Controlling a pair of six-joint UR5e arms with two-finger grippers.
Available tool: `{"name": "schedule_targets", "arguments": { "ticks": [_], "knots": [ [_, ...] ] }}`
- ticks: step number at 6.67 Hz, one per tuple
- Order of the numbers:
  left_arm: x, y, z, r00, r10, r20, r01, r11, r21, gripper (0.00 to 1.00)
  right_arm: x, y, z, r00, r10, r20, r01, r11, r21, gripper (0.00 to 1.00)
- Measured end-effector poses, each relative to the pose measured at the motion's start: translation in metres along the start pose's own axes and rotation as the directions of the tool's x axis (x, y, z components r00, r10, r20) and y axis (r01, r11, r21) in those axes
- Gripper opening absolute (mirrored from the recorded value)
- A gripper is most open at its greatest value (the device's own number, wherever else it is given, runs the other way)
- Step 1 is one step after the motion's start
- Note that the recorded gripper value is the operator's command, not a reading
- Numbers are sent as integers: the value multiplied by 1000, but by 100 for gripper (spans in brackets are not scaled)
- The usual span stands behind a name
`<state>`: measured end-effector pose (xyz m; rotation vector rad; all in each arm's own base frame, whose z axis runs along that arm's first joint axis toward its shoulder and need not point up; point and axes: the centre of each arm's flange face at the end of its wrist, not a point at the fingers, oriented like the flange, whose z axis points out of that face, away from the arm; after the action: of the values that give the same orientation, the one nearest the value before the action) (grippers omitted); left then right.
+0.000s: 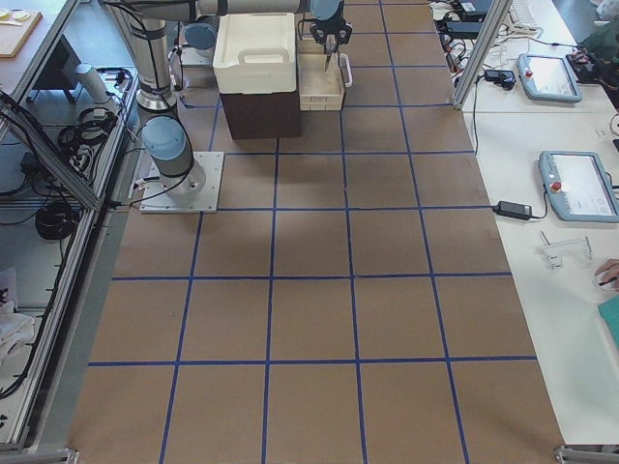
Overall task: Put scissors in drawer and close it
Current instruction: 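Carry the scissors over the open drawer with the right gripper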
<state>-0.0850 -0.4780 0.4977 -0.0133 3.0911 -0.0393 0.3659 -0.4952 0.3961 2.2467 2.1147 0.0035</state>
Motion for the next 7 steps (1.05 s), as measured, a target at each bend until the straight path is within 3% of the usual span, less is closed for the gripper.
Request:
{"name": "schedule_targets", "arguments": {
  "ticks": [3,7],
  "knots": [
    [-1,0,0,1000,-1,2,1,1000,0,100,6,-1,32,999,-24,-45,25,999,30,0],
    [-1,1,-1,1000,-2,1,2,1000,2,100,14,-3,49,997,-12,-82,15,999,35,0]
  ]
}}
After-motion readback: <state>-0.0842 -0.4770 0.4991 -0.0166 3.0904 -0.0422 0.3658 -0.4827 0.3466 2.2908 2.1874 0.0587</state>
